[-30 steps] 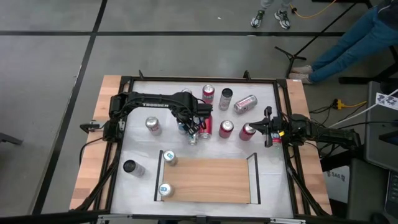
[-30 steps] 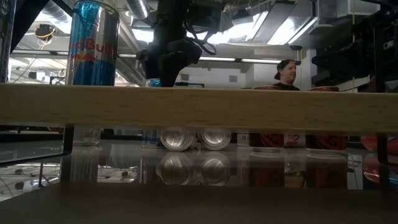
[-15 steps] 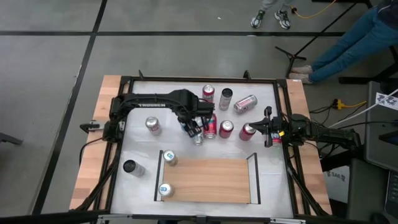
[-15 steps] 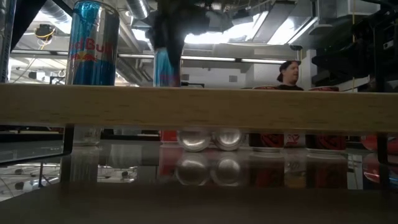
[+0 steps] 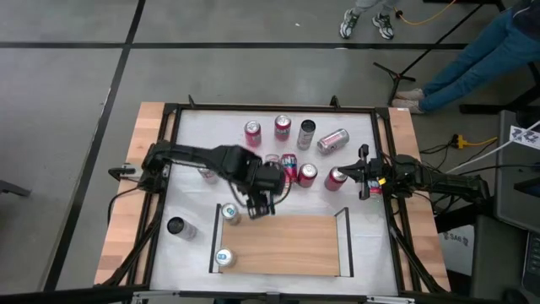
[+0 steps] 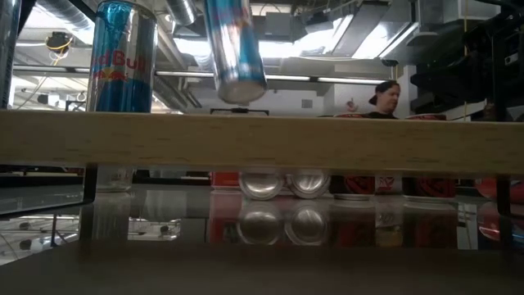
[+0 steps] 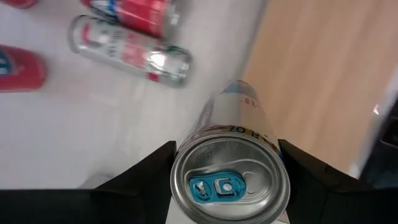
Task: Place canned beverage on shelf
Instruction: Put the blue soda can on the shelf aligned with the other blue soda can
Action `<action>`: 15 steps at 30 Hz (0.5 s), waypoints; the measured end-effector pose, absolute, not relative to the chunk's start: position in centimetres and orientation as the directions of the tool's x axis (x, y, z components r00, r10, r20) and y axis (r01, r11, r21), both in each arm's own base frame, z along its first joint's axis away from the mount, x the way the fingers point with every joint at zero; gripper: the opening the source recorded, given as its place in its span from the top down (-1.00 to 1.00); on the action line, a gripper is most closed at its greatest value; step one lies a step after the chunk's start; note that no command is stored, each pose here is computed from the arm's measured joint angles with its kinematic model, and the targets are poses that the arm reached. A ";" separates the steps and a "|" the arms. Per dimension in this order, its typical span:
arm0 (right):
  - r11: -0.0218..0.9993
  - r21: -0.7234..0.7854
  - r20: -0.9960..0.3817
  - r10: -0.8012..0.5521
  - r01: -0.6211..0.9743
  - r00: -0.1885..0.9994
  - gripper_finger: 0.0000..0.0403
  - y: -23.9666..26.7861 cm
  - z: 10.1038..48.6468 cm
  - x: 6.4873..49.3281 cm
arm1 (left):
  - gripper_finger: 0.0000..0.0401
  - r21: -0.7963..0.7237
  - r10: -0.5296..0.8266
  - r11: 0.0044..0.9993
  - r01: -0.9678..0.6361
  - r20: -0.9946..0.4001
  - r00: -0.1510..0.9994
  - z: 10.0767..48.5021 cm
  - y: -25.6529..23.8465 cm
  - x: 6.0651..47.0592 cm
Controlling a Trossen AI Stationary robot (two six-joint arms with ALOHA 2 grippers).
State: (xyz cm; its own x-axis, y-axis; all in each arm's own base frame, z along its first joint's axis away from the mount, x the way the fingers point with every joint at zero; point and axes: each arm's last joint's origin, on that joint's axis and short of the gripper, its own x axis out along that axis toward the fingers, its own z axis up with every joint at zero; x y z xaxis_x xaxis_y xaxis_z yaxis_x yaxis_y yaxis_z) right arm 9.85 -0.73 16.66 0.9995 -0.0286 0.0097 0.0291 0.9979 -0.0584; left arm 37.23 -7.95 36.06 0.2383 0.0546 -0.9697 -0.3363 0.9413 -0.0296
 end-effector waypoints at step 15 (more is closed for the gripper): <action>0.998 -0.059 0.010 -0.028 0.029 1.000 1.00 -0.7 16.7 9.8 | -0.10 -0.068 0.006 0.954 -0.291 -0.969 0.246 36.1 -15.8 34.7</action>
State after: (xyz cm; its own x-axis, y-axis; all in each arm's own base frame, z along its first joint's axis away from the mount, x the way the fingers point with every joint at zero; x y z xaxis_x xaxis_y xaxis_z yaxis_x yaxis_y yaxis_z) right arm 9.85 -0.72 16.66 0.9995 -0.0284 0.0097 0.0289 0.9979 -0.0586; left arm 34.65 -15.76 36.07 0.2464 0.0064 -0.9691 -0.2905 0.9545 -0.0676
